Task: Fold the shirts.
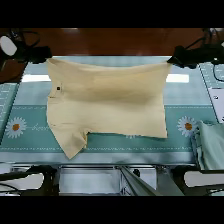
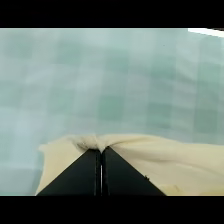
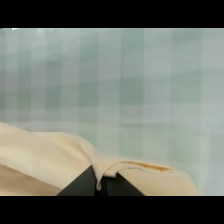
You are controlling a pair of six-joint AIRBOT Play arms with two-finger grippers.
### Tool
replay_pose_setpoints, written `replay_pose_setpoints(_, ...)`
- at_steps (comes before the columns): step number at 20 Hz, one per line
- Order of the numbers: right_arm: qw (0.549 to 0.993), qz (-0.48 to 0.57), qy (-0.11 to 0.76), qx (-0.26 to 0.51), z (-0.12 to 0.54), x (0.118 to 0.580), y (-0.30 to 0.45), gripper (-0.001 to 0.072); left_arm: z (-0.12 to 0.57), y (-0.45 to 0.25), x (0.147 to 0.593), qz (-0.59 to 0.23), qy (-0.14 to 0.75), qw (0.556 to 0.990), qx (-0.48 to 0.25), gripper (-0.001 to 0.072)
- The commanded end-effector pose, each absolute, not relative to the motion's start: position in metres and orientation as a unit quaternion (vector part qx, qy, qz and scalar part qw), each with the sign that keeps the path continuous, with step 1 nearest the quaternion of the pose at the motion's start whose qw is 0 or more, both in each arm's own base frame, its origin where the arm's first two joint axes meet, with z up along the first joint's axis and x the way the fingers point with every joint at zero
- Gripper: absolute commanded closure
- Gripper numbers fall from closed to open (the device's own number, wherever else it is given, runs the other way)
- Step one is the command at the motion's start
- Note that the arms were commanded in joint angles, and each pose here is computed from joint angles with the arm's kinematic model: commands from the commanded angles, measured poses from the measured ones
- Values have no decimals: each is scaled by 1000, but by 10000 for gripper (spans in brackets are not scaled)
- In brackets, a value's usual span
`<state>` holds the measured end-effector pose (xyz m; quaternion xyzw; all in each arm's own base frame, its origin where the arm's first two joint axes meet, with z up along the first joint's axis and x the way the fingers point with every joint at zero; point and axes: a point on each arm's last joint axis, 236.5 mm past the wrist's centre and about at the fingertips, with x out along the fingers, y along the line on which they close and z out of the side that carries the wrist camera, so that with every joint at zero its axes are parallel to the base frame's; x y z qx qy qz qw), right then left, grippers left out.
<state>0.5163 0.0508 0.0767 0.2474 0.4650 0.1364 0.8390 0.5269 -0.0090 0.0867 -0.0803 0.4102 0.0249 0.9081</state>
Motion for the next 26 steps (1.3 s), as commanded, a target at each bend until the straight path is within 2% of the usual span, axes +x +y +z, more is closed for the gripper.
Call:
replay_pose_setpoints(1,819,140,471,295,35,556,56,674,46,-21,552,22,434,891,-134,691)
replay_pose_setpoints(4,795,156,508,292,19,544,64,674,27,-30,537,-6,481,861,-163,692)
replay_pose_setpoints(7,768,183,547,277,27,511,54,674,31,-18,490,-77,559,820,-99,691)
replay_pose_setpoints(9,747,201,574,269,29,489,52,674,20,-3,452,-94,621,773,-88,691)
replay_pose_setpoints(14,695,159,678,176,-35,436,43,675,-37,-1,403,-99,696,701,-117,692)
replay_pose_setpoints(17,661,136,716,178,-72,415,48,673,-68,-11,381,-107,728,662,-141,688)
replay_pose_setpoints(18,653,126,722,191,-77,414,50,626,-72,-13,378,-105,734,654,-148,602)
replay_pose_setpoints(19,651,113,723,201,-77,415,50,307,-72,-13,376,-102,737,651,-151,218)
replay_pose_setpoints(20,653,115,721,202,-69,416,46,95,-70,-13,375,-99,738,649,-154,2)
replay_pose_setpoints(23,674,99,707,188,-28,409,16,93,-53,-3,369,-103,734,654,-152,2)
replay_pose_setpoints(26,721,36,673,162,10,388,-37,93,-33,23,351,-81,716,672,-173,2)
